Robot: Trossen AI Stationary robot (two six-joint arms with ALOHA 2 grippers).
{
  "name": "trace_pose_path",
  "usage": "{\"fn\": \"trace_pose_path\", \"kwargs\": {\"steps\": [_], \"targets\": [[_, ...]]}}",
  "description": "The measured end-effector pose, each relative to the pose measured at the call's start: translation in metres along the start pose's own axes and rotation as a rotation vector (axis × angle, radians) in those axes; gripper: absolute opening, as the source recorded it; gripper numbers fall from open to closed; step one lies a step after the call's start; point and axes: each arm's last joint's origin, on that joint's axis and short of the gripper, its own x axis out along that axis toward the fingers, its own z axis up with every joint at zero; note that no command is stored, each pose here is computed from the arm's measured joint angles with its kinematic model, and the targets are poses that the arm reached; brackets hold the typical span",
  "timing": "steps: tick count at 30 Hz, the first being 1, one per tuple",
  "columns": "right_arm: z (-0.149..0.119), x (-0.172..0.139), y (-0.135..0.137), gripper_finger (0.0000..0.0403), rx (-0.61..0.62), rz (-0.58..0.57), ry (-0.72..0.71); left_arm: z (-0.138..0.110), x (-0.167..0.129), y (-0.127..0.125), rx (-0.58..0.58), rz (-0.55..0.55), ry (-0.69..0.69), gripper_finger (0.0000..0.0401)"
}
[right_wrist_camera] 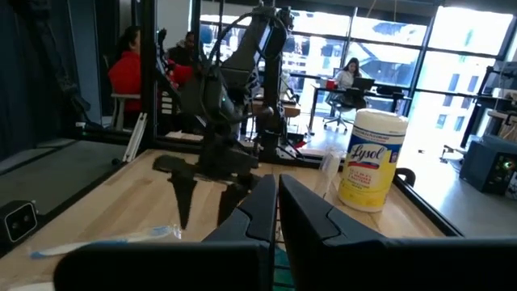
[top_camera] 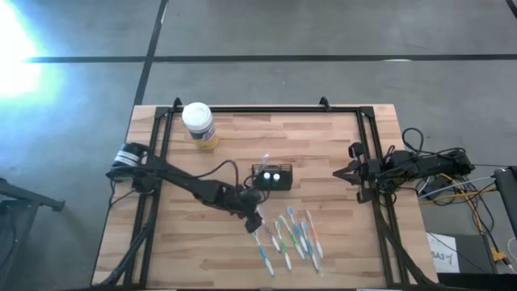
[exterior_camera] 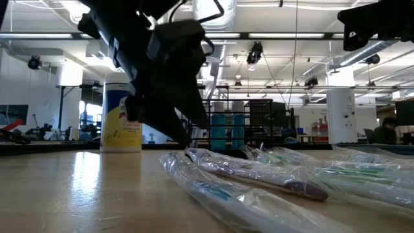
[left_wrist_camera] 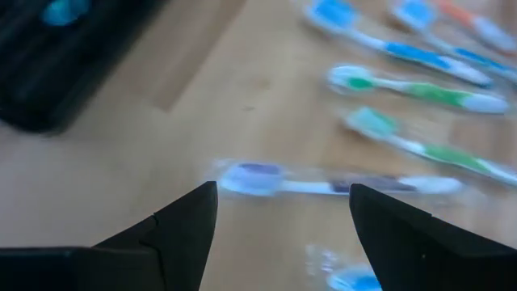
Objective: Pick & Place toothbrushing station
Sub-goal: Put the purple toothbrush into the wire organizer
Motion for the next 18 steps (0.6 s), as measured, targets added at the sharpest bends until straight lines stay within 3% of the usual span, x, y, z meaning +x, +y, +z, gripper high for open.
{"fn": "trace_pose_path", "kwargs": {"steps": [8, 18], "targets": [[-0.0001, 0.0001, 0.0000, 0.0013, 0.000, 0.000, 0.001, 0.0023, 0.0090, 0.0105, -0.049, 0.058, -0.020, 0.0261], [0.0000, 0.0000, 0.0000, 0.0013, -0.002, 0.000, 0.000, 0.0026, 0.0091, 0.0100, 0.009, 0.048, -0.017, 0.0199]]}}
